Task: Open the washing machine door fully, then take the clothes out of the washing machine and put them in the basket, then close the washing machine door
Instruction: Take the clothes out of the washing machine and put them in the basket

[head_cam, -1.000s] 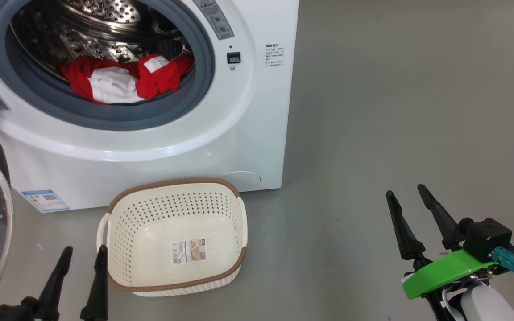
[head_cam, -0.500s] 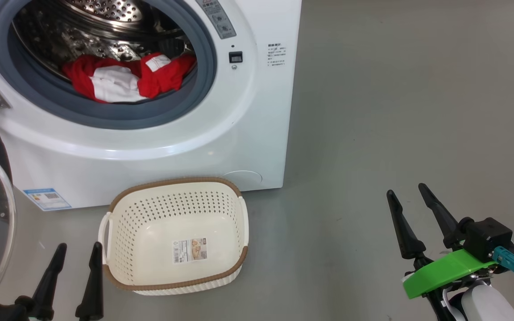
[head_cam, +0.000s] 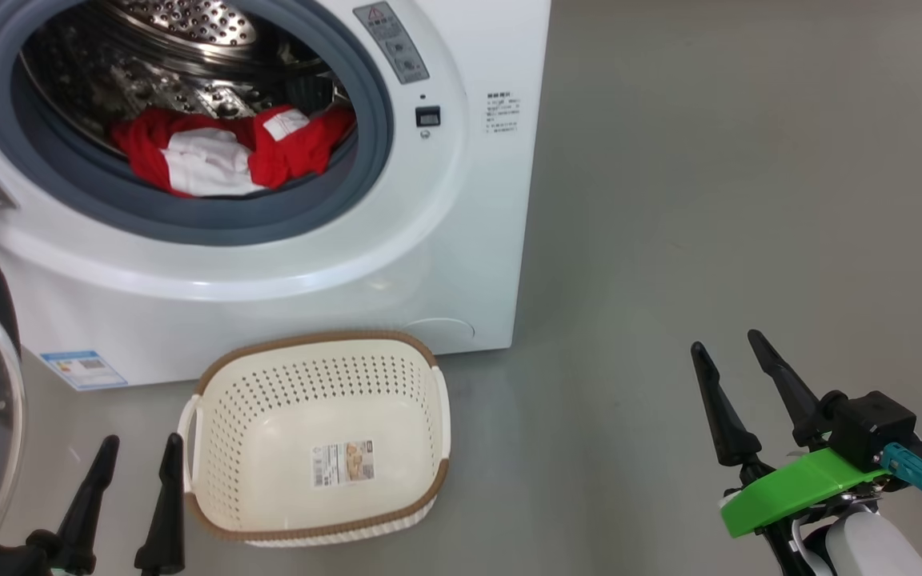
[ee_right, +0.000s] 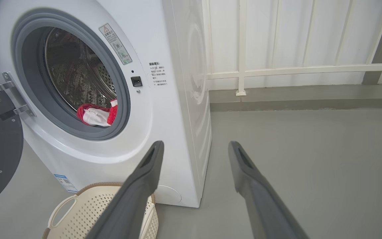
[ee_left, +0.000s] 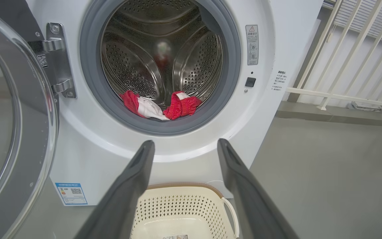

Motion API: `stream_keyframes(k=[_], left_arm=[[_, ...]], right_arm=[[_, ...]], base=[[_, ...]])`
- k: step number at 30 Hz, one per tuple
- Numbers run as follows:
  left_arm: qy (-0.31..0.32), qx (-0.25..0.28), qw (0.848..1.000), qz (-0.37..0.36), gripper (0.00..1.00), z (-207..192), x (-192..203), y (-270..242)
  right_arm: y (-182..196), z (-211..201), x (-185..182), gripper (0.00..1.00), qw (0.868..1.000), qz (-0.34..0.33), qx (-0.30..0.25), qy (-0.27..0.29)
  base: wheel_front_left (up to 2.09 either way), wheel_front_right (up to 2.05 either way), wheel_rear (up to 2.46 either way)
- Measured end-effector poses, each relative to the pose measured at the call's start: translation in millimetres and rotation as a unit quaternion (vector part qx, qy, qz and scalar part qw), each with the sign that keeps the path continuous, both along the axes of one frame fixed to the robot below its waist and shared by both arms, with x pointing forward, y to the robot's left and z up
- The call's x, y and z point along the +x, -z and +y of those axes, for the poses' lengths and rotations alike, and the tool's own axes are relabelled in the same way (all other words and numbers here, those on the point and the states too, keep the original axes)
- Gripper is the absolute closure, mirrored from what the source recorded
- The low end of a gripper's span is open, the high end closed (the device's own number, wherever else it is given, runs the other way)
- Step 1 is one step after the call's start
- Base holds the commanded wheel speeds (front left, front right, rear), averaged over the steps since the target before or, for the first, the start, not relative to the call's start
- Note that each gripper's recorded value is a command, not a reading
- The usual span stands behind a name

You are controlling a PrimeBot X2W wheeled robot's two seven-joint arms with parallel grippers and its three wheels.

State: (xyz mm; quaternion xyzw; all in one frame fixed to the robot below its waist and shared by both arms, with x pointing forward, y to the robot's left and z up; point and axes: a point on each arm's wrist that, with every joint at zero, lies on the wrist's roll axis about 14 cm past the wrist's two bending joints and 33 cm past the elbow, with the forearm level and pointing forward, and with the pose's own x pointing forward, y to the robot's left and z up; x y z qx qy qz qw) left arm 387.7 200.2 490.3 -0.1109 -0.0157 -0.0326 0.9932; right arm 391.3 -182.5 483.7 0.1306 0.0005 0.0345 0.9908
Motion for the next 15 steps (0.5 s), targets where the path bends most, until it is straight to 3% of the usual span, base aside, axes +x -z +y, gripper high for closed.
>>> stream_keyframes(k=[10,15], left_arm=[[-0.01,0.0,1.0,0.0,0.0,6.2,1.6,0.5],[-0.014,-0.001,1.0,0.0,0.0,8.7,2.8,0.9]], right_arm=[[2.8,2.0,0.7,0.0,1.0,0.004,0.001,-0.002],[4.3,2.7,1.0,0.0,1.0,0.006,0.001,-0.003]], base=[[1.1,-1.12,0.02],[0.53,-0.53,0.0]])
